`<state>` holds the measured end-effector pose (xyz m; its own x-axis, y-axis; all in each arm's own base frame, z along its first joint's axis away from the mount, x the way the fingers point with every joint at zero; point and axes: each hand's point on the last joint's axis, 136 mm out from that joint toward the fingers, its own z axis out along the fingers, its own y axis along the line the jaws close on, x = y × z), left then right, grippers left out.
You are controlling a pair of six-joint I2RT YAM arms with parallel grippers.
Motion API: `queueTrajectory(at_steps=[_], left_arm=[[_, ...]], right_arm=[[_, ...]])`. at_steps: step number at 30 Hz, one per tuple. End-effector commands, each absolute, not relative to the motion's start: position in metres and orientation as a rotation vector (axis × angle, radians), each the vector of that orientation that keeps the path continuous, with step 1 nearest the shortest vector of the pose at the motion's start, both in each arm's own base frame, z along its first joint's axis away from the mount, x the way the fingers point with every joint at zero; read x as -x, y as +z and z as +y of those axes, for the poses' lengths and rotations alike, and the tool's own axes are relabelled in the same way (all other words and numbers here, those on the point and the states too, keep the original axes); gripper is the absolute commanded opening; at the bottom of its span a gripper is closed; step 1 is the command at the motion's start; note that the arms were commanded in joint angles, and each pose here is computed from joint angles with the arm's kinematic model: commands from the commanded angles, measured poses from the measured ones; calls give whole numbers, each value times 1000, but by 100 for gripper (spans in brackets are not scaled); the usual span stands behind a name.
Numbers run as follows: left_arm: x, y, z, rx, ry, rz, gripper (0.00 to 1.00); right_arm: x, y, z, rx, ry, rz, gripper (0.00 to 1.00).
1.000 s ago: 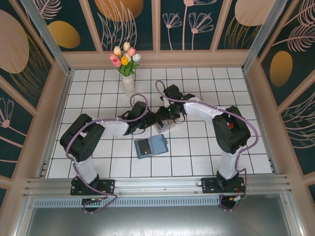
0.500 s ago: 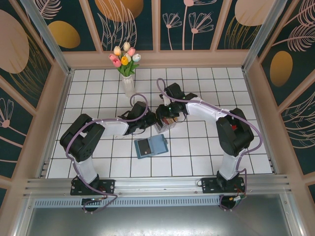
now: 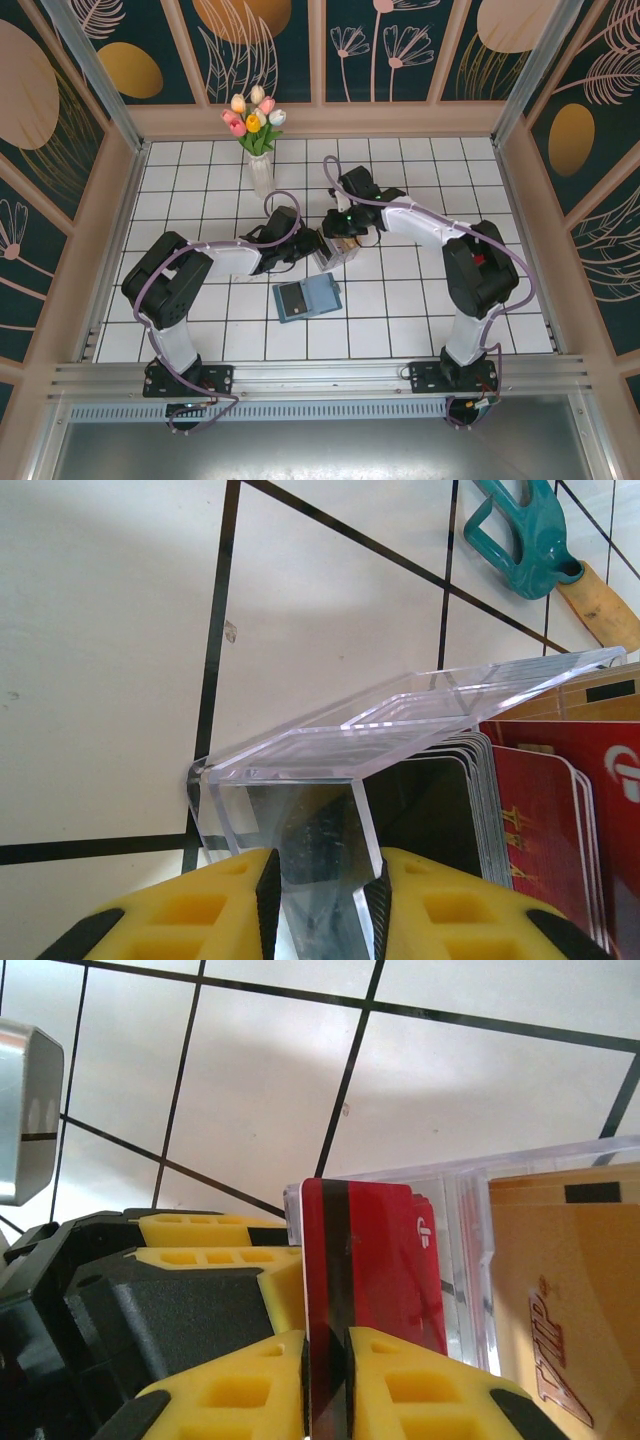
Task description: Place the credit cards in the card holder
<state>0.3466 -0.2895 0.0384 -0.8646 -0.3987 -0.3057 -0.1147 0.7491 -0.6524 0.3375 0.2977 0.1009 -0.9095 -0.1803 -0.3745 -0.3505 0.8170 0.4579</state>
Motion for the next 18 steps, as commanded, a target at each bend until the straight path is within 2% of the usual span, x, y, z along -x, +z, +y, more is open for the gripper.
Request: queueTrajectory(at_steps=[1,7,18], left_arm=[[-326,-1,-269,415,-751,2658,31],[-327,0,-269,416,-754,2655,31],[-328,8,-271,395,-765,2640,32]], right_arm=[[-334,118,295,396,819,2654,16],[-340,123,281,364,782,2645,13],[-359,142,245,297,503,2556,4]])
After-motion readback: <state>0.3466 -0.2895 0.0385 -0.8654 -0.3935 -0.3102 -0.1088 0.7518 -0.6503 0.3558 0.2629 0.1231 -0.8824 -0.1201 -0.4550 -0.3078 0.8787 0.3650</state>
